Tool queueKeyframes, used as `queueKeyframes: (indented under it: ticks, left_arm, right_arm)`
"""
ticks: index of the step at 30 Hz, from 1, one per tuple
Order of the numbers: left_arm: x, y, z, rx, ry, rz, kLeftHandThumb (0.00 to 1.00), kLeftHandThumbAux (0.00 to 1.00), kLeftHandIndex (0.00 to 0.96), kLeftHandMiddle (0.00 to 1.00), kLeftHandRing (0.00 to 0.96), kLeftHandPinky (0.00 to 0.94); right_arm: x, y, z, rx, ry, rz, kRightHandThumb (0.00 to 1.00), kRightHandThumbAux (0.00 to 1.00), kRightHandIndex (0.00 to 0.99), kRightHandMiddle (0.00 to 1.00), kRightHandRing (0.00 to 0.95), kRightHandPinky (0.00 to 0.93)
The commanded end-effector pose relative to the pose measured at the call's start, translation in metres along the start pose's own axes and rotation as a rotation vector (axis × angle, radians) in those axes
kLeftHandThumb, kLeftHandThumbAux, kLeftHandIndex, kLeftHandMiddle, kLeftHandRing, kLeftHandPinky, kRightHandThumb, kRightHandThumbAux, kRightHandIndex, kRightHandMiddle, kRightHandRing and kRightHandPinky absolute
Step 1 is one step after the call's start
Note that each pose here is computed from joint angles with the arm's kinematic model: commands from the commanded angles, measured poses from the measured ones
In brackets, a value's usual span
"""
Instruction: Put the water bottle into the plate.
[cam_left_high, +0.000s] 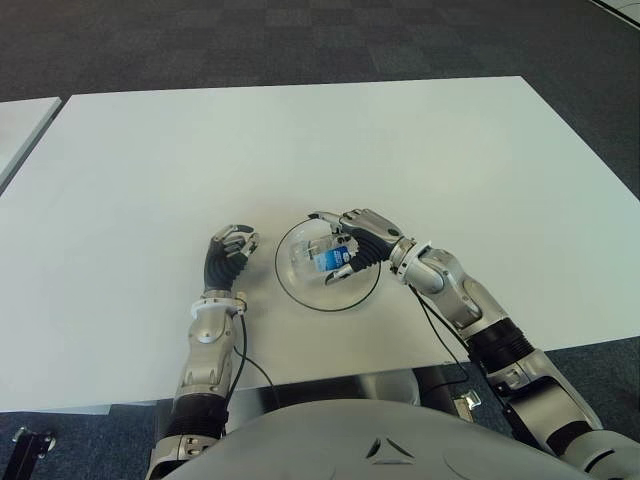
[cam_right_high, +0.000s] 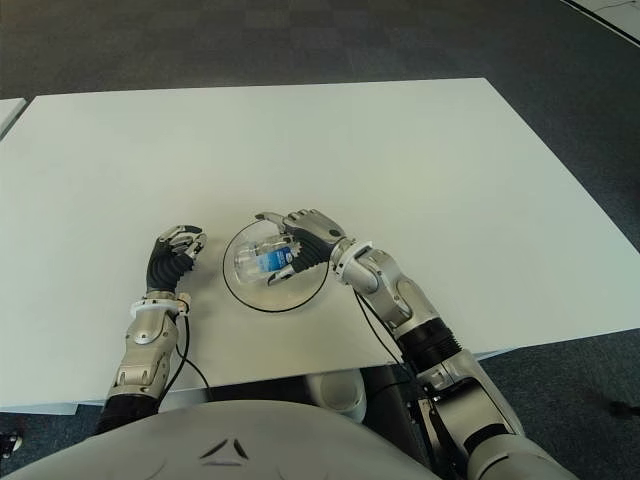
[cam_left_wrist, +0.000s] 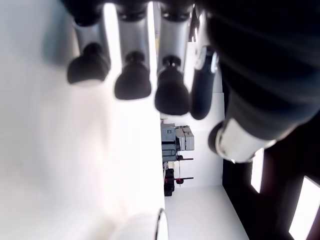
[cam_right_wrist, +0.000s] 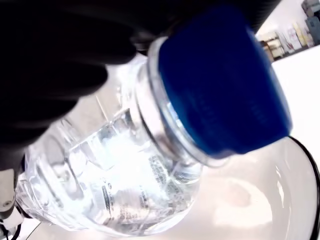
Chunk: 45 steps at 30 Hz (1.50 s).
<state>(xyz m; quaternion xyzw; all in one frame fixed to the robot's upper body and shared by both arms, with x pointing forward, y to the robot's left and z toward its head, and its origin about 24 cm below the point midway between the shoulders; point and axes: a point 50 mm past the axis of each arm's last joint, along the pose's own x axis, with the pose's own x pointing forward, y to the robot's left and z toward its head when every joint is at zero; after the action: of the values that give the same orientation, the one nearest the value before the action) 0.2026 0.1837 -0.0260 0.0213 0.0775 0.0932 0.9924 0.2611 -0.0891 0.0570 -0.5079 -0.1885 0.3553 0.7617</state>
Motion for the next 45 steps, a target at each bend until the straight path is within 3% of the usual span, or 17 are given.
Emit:
queueKeyframes:
  ticks: [1, 11, 23, 45]
  left_arm:
    - [-0.0061, 0.0042, -0.0161, 0.004, 0.092, 0.017, 0.713, 0.711, 0.438, 0.801, 0.816, 0.831]
    - [-0.0062, 0.0048, -0.0167, -0.004, 0.094, 0.02, 0.713, 0.711, 0.437, 0.806, 0.823, 0.839]
    - [-0.006, 0.0049, -0.016, -0.01, 0.089, 0.017, 0.713, 0.71, 0.437, 0.806, 0.824, 0.839]
    - [-0.0065, 0.0048, -0.0152, -0.01, 0.077, 0.021, 0.713, 0.71, 0.438, 0.807, 0.823, 0.836]
  right_arm:
    - [-0.0006, -0.0023, 0.0005, 0.02, -0.023, -0.073, 0.0, 0.5, 0.0, 0.0, 0.0, 0.0]
    - [-0.0028, -0.0041, 0.0017, 0.092, -0.055, -0.241, 0.0, 0.362, 0.0, 0.0, 0.0, 0.0]
    - [-0.0057, -0.0048, 0.0028, 0.08, -0.102, -0.395, 0.0, 0.248, 0.0, 0.0, 0.0, 0.0]
    - [-0.0072, -0.0041, 0.0037, -0.078, -0.156, -0.643, 0.0, 0.278, 0.0, 0.0, 0.0, 0.0]
